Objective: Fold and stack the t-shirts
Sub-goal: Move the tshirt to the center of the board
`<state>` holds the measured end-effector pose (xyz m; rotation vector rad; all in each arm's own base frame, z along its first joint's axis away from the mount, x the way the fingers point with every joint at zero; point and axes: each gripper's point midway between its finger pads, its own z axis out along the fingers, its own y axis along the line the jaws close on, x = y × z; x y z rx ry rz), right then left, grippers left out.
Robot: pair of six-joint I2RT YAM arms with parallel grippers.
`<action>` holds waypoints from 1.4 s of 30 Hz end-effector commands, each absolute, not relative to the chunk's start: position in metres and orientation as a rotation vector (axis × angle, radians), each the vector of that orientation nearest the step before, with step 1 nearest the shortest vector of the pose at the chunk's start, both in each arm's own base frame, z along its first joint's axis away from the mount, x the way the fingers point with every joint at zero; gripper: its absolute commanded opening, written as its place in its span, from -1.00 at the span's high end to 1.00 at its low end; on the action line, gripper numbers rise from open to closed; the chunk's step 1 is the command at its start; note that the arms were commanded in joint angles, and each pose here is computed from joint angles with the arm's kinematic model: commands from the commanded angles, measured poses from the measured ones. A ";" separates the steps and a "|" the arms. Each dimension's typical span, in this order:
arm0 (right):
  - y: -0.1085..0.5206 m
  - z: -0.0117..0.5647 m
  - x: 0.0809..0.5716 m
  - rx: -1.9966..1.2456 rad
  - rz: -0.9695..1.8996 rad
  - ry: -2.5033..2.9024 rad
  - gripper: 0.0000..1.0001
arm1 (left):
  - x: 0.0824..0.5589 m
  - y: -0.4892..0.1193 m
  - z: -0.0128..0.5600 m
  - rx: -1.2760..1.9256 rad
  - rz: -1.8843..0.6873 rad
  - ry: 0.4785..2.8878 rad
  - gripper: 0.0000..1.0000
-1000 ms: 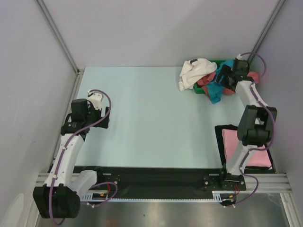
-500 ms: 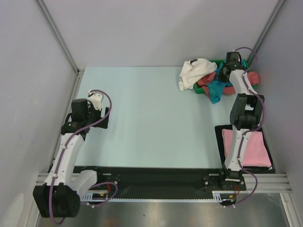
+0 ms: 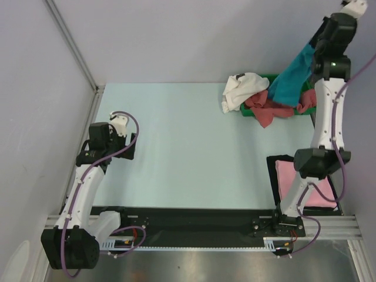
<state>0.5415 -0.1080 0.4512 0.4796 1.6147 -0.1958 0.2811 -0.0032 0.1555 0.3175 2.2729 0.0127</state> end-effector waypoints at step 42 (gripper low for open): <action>0.131 0.137 0.340 0.200 0.383 2.363 -0.11 | 0.311 -0.063 0.100 1.006 -0.007 2.393 -0.40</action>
